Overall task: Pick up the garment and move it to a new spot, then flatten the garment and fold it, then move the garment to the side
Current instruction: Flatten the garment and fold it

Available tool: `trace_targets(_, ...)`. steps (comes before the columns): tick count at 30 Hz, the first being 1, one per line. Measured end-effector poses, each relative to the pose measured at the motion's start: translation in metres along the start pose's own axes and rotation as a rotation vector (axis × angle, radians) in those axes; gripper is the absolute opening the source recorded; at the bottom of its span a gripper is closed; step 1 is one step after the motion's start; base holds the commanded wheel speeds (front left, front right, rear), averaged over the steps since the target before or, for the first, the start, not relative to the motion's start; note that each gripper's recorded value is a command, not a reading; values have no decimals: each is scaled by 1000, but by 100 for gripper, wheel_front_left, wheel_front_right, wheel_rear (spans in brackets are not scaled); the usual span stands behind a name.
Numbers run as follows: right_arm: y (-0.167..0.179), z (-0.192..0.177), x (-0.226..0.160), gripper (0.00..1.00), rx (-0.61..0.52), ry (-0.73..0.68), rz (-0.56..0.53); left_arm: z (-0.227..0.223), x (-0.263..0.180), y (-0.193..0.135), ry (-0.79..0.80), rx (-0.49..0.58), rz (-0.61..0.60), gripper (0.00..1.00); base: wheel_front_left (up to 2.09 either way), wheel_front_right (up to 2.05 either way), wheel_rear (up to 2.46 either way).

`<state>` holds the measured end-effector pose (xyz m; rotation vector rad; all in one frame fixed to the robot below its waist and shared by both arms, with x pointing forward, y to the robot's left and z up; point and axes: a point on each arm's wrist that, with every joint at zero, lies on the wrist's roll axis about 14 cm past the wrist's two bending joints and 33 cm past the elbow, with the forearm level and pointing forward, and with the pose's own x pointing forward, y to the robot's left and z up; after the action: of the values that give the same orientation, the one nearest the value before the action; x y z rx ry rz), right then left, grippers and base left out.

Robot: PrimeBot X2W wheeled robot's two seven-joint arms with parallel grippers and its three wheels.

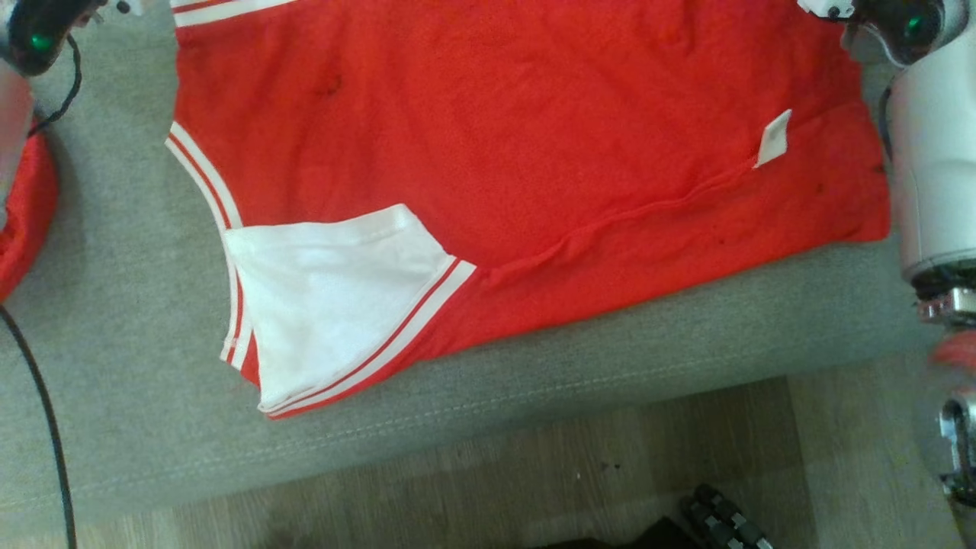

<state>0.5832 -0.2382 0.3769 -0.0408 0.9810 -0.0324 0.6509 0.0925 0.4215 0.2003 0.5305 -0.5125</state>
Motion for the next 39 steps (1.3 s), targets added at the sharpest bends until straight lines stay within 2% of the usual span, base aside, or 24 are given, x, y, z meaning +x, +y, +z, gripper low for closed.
trace_targets(5, -3, 3, 3, 87, 0, 3, -16, -6, -3, 0, 16, 8, -7, 0, 0, 0, 0)
trace_targets(8, -4, 11, 2, 64, 0, -16, -24, -4, -7, 2, 13, 22, -3, 0, 0, 0, 0)
trace_targets(9, -3, 12, 2, 50, 7, -21, -21, -3, -7, 2, 11, 19, -3, 0, 0, 0, 0)
trace_targets(12, -3, 15, 3, 28, 9, -25, -20, -3, -8, 4, 14, 19, 0, 0, 0, 0, 0)
trace_targets(13, -3, 15, 3, 10, 9, -24, -20, -4, -9, 5, 17, 21, 2, 0, 0, 0, 0)
trace_targets(14, -3, 14, 4, 0, 8, -24, -22, -5, -9, 5, 21, 22, 1, 0, 0, 0, 0)
trace_targets(17, -3, 11, 6, 0, -9, -22, -32, -6, -10, 5, 21, 23, 0, 0, 0, 0, 0)
trace_targets(21, -3, 25, 4, 0, -7, -103, -34, -1, -12, 5, -16, 45, -1, 0, 0, 0, 0)
trace_targets(30, -9, 71, -22, 0, 74, -326, -20, 84, -39, 23, -383, 117, 57, 0, 0, 0, 0)
trace_targets(33, -8, 81, -31, 0, 91, -366, -9, 102, -52, 27, -466, 102, 71, 0, 0, 0, 0)
trace_targets(39, 1, 79, -44, 0, 106, -367, 28, 99, -68, 8, -474, 4, 8, 0, 0, 0, 0)
